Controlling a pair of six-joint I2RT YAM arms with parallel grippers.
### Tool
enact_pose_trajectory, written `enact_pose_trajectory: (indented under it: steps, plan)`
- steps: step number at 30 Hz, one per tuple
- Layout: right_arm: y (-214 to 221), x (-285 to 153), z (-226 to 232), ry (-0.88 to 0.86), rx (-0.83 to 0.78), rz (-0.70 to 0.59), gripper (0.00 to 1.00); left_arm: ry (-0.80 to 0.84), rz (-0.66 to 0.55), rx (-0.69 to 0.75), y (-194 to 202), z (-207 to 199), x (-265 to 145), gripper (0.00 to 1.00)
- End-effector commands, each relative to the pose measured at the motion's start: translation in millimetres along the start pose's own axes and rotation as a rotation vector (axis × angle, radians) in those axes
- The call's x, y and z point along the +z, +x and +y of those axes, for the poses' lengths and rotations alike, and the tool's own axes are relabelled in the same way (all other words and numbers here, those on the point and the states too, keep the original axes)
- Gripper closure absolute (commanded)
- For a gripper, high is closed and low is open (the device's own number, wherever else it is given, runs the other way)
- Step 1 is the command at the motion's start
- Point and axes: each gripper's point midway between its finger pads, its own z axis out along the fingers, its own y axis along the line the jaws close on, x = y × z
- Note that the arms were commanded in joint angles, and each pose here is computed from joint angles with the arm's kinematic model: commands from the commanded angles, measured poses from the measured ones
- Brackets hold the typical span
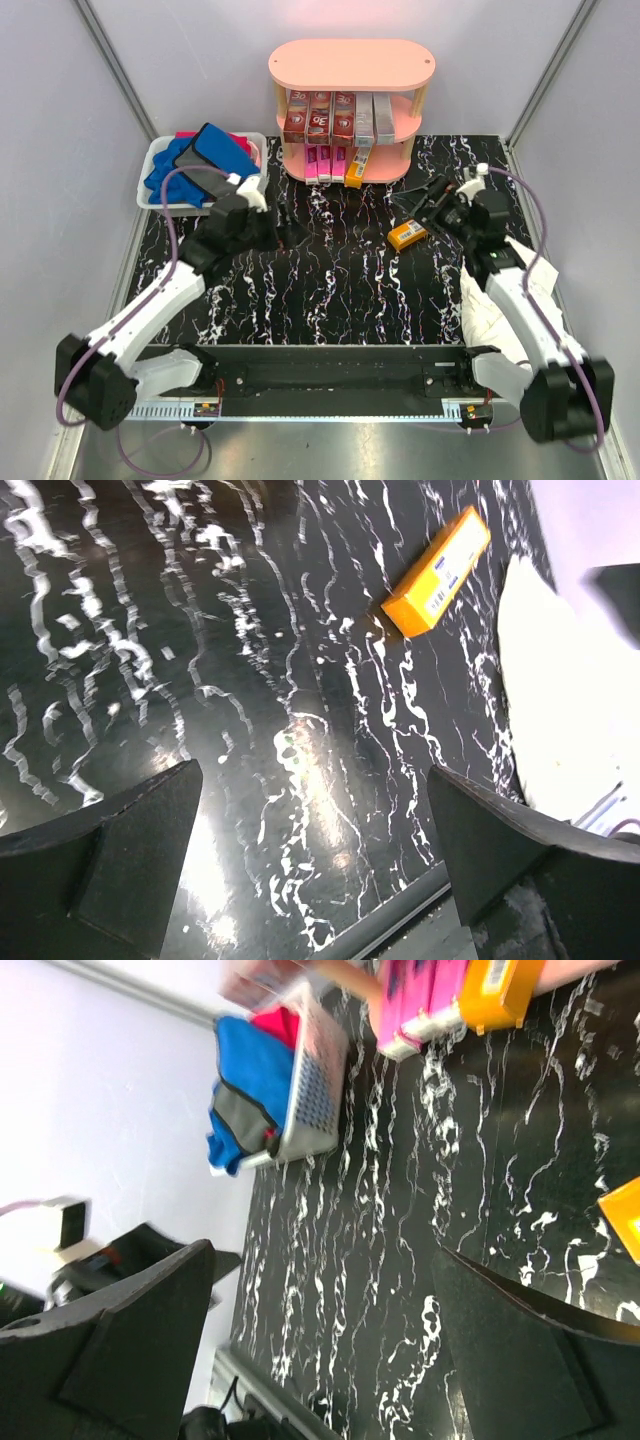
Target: Place and organize the toothpastes onto the shelf
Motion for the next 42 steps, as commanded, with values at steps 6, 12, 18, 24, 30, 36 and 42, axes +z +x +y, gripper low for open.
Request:
enact_pose_trajectory:
  steps: [6,12,18,24,30,36,42]
  plan:
    - [-26.0,-83.3,19.5,0.171,-0.110,-0.221,0.01,0.034,0.078,0.187,-3.4,-66.3,79.3,0.01]
    - [-39.5,-117.4,33.6,0.193,-0.149,-0.333,0.02,0.087,0.124,0.302,2.8,-118.1,137.9,0.01]
    - [-46.4,-137.0,44.4,0.187,-0.165,-0.400,0.02,0.146,0.154,0.383,19.2,-160.9,200.0,0.01]
    - [-51.5,-152.3,53.7,0.180,-0.179,-0.447,0.03,0.138,0.147,0.440,30.3,-184.1,249.6,0.01]
    - [-53.3,-157.2,56.5,0.182,-0.190,-0.458,0.03,0.040,0.122,0.513,47.8,-168.3,290.3,0.01]
    - [-53.1,-154.1,54.5,0.188,-0.193,-0.450,0.03,0.030,0.143,0.541,67.0,-157.5,317.4,0.01]
    - [-52.7,-149.5,49.7,0.204,-0.197,-0.437,0.03,0.036,0.148,0.547,78.8,-153.6,337.5,0.01]
